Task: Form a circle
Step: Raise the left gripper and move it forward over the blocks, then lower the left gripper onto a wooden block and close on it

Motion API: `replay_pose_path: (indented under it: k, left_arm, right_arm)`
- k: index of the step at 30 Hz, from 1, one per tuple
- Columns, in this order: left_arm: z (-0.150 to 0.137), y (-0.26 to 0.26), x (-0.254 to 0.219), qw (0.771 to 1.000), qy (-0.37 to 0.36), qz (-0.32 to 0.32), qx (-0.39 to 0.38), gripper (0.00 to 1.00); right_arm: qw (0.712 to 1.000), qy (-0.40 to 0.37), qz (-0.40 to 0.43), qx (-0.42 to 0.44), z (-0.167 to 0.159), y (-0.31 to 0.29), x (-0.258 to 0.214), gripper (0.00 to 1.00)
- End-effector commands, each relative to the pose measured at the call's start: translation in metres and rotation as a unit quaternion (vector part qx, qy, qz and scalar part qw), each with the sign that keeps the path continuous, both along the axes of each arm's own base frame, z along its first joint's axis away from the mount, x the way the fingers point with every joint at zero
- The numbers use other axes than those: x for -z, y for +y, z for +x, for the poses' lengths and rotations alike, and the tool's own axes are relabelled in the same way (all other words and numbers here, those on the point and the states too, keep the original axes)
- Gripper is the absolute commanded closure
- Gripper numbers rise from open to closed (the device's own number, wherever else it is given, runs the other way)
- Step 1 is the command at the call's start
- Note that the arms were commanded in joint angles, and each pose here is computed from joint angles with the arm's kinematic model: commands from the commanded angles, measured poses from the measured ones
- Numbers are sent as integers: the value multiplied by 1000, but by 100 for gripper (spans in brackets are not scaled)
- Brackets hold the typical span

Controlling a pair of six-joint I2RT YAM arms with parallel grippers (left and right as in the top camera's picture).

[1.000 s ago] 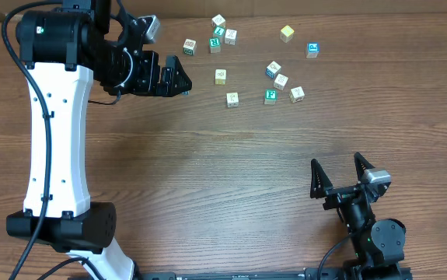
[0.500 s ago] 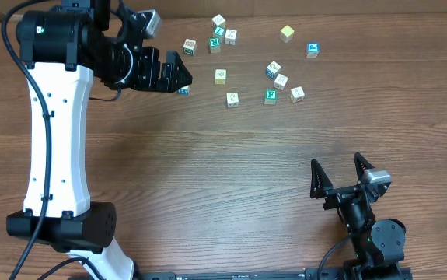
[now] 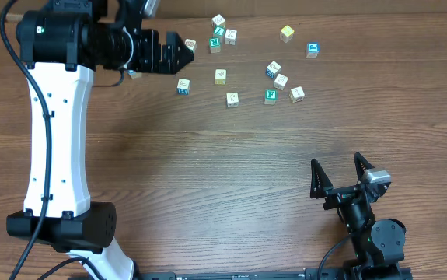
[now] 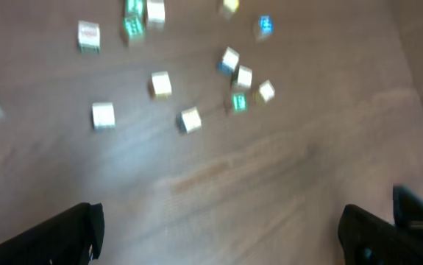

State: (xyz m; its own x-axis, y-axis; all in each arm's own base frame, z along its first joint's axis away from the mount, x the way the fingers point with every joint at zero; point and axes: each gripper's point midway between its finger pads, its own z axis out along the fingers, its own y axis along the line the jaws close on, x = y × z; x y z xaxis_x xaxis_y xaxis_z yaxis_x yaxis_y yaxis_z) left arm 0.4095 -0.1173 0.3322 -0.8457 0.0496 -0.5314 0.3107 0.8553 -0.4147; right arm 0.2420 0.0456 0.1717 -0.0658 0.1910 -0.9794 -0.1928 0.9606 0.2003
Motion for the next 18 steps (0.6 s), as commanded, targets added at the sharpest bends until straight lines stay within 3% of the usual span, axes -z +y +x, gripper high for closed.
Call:
replay_pose_path:
  k: [1, 2, 3, 5, 6, 7, 10, 18]
  left_arm:
    - [15, -5, -12, 999, -23, -21, -21, 0]
    - [20, -5, -16, 999, -36, -24, -24, 6]
    - [23, -6, -19, 998, -45, -26, -24, 33]
    - [29, -6, -24, 997, -54, -35, -34, 63]
    - [32, -7, -27, 997, -58, -42, -41, 85]
    - [34, -9, -29, 996, -59, -48, -47, 93]
    - [44, -11, -36, 993, -70, -55, -74, 92]
    - [52, -31, -31, 984, -89, 7, -155, 93]
  right_arm:
    - [1000, -2, -2, 3, 0, -1, 2, 0]
    - [1000, -2, -2, 3, 0, -1, 2, 0]
    - [1000, -2, -2, 3, 0, -1, 2, 0]
    - [1000, -3, -2, 3, 0, -1, 2, 0]
    - [1000, -2, -2, 3, 0, -1, 2, 0]
    - [1000, -3, -2, 3, 0, -1, 2, 0]
    - [1000, -2, -2, 3, 0, -1, 2, 0]
    - [1000, -3, -2, 3, 0, -1, 2, 0]
